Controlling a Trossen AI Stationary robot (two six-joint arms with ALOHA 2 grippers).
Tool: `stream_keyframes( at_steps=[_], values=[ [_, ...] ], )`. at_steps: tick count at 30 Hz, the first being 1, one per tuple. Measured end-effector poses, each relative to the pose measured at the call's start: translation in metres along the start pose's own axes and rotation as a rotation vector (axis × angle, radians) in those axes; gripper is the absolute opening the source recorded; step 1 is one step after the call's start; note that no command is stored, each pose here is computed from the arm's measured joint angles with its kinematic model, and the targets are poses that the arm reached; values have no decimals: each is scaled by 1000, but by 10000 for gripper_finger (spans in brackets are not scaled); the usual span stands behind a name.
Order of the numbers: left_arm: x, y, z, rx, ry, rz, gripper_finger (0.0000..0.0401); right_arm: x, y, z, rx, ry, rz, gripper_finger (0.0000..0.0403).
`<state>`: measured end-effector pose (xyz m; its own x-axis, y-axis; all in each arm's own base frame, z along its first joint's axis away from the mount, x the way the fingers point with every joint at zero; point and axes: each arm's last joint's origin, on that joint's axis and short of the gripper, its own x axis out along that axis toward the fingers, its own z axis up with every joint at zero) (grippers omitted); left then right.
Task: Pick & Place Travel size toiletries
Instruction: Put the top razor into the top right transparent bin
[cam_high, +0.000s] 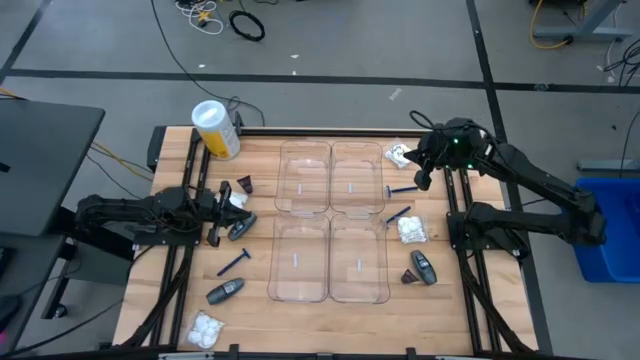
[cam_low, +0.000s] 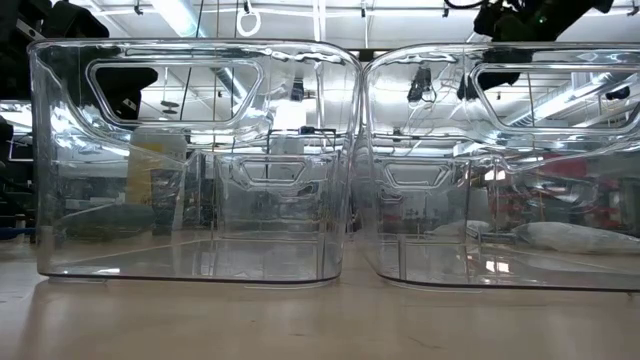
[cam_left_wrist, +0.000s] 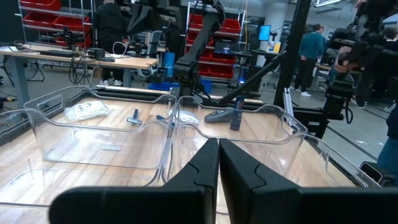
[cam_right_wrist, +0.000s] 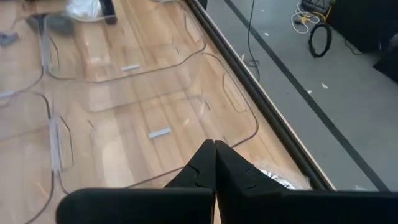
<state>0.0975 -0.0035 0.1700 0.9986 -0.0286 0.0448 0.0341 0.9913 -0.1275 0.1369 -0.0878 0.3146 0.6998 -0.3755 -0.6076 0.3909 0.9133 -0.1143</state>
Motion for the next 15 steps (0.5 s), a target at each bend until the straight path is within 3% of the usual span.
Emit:
stream_keyframes(
  at_steps=[15],
  values=[
    [0,0,0,0,0,0,22,23,-20,-18,-30,260,-18,9]
  ],
)
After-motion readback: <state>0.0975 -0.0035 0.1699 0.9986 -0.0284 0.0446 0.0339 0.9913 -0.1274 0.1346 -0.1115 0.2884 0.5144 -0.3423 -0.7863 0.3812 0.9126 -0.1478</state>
